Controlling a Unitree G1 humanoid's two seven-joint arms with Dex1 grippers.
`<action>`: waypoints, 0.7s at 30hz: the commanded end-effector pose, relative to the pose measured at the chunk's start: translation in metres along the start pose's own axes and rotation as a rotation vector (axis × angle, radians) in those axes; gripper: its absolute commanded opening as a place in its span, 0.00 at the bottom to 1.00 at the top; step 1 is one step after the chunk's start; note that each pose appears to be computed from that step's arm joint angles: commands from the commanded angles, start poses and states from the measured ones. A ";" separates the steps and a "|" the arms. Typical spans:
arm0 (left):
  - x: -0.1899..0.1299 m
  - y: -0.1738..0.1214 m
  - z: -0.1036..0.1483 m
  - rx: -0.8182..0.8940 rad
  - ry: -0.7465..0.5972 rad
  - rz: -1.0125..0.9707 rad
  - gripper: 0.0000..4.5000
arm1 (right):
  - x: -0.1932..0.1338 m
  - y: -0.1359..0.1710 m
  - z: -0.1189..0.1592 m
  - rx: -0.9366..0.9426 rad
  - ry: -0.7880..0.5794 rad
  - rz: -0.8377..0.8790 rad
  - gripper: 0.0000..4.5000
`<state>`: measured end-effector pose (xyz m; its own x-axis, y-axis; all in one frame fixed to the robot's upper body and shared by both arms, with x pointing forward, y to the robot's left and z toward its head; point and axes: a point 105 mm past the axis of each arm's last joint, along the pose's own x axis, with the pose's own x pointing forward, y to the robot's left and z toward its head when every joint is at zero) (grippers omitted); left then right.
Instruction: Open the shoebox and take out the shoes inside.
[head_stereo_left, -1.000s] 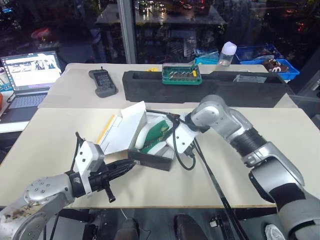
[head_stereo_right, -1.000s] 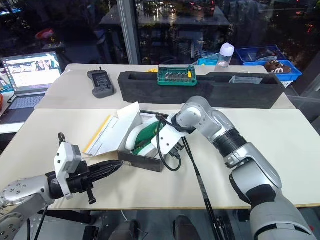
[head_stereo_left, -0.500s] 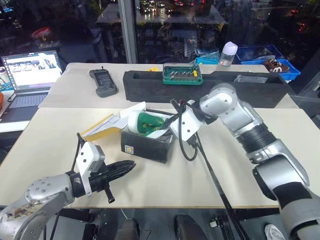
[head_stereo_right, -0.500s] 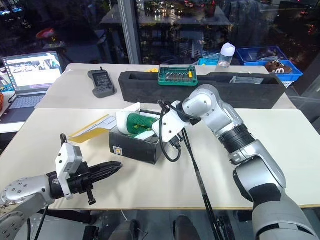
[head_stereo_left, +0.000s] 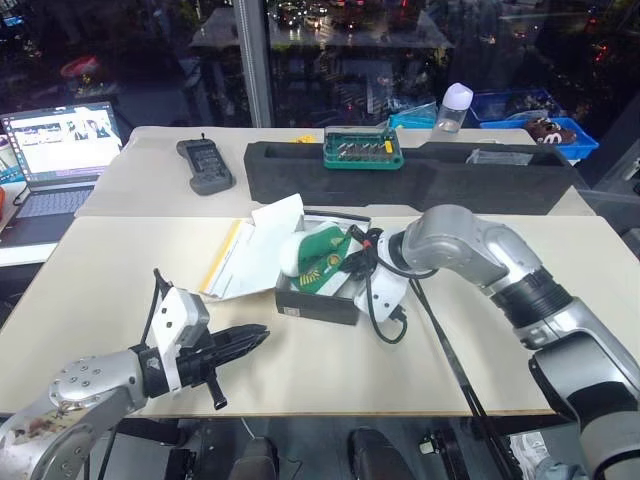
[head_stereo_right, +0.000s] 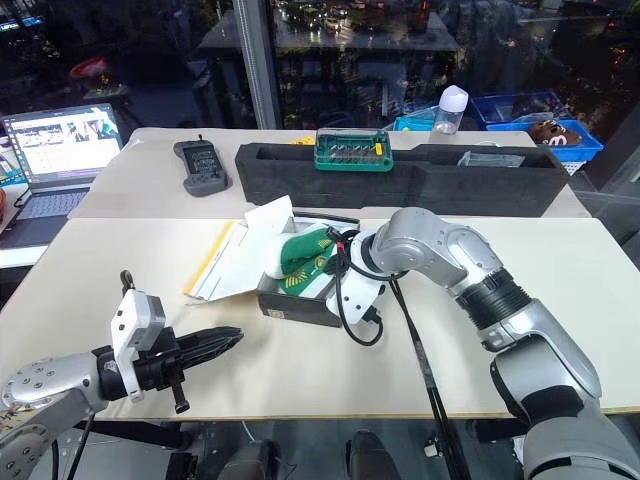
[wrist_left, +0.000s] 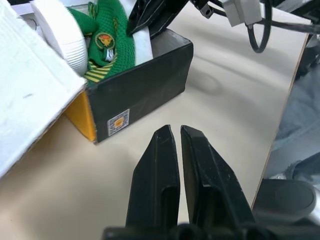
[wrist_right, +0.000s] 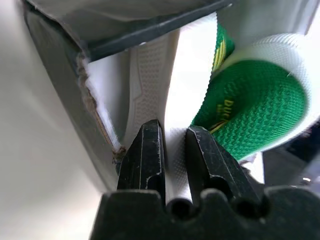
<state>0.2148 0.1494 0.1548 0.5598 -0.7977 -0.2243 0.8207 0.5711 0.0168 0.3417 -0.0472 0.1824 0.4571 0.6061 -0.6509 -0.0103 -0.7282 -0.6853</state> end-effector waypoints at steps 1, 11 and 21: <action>-0.004 0.001 0.006 0.032 -0.022 0.006 0.07 | -0.023 -0.037 -0.014 -0.016 0.091 -0.214 0.07; -0.004 0.002 0.005 0.029 -0.017 -0.003 0.07 | -0.034 -0.040 -0.005 -0.007 0.095 -0.318 0.07; -0.003 0.003 0.006 0.032 -0.017 -0.005 0.07 | -0.047 -0.036 -0.015 0.015 0.165 -0.368 0.07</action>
<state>0.2156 0.1515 0.1552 0.5536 -0.8018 -0.2251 0.8253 0.5644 0.0191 0.3385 -0.0539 0.2140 0.5531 0.7250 -0.4105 0.0979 -0.5459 -0.8321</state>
